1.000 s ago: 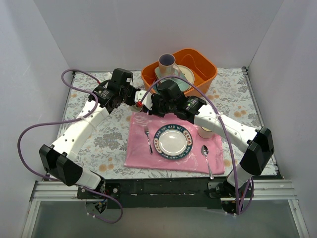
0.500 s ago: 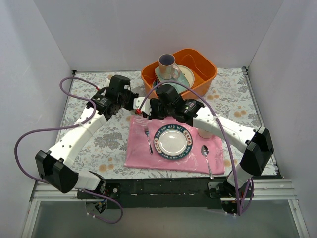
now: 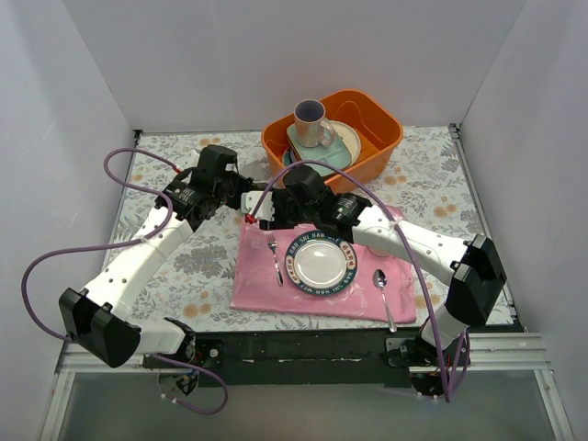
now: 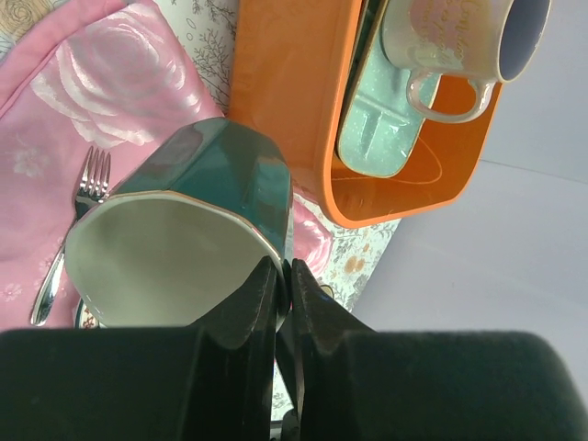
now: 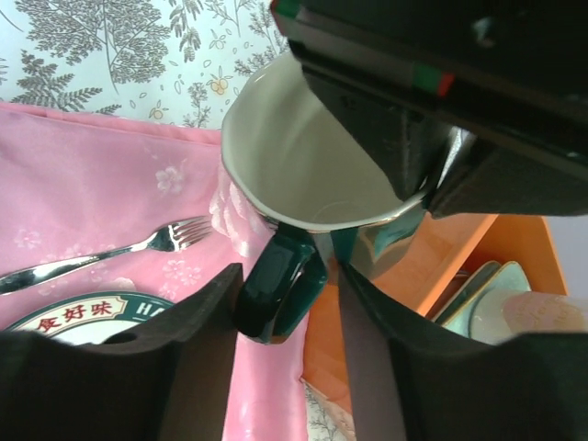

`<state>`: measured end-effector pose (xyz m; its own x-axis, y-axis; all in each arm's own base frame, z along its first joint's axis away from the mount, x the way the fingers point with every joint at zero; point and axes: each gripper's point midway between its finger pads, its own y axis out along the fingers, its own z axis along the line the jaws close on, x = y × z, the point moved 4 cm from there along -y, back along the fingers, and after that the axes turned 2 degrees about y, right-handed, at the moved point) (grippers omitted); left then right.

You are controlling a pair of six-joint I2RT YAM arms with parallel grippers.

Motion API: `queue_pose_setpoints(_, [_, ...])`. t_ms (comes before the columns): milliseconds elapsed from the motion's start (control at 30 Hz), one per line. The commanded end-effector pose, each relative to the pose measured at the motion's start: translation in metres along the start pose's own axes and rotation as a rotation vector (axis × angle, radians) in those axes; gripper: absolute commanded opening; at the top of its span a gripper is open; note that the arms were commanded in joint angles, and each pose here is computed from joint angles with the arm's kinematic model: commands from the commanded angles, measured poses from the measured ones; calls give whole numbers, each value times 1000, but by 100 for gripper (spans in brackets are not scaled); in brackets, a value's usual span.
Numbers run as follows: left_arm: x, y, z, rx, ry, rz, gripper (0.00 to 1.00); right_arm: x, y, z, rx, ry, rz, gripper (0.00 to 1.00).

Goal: Place the mixed dishes into the plastic bin
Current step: Pick up the cup at the center of the board.

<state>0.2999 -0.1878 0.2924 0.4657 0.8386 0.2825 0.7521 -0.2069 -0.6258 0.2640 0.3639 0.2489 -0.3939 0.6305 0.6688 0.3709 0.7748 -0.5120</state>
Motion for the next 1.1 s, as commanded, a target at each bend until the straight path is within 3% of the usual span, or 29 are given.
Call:
queue_pose_setpoints(0, [-5, -27, -21, -26, -507, 87, 0, 22, -4, -46, -223, -48, -69, 54])
queue_pose_setpoints(200, [-3, -30, -17, -11, -561, 78, 0, 20, 0, -47, -257, -47, -52, 56])
queue_pose_setpoints(333, [-3, -31, -12, -3, -600, 68, 0, 17, 2, -39, -263, -46, -35, 69])
queue_pose_setpoints(767, [2, -35, -12, -10, -680, 54, 0, 14, 13, -36, -346, 66, -58, 63])
queue_pose_setpoints(800, [3, -35, -12, -11, -682, 53, 0, 15, 13, -35, -344, 70, -64, 61])
queue_pose_setpoints(933, [3, -36, -11, -12, -697, 55, 0, 20, 15, -35, -336, 82, -93, 30])
queue_pose_setpoints(1000, [2, -35, -10, -7, -702, 54, 0, 23, 15, -37, -342, 81, -110, 22])
queue_pose_setpoints(1067, [3, -37, -9, -9, -712, 51, 0, 27, 13, -38, -336, 71, -128, 8])
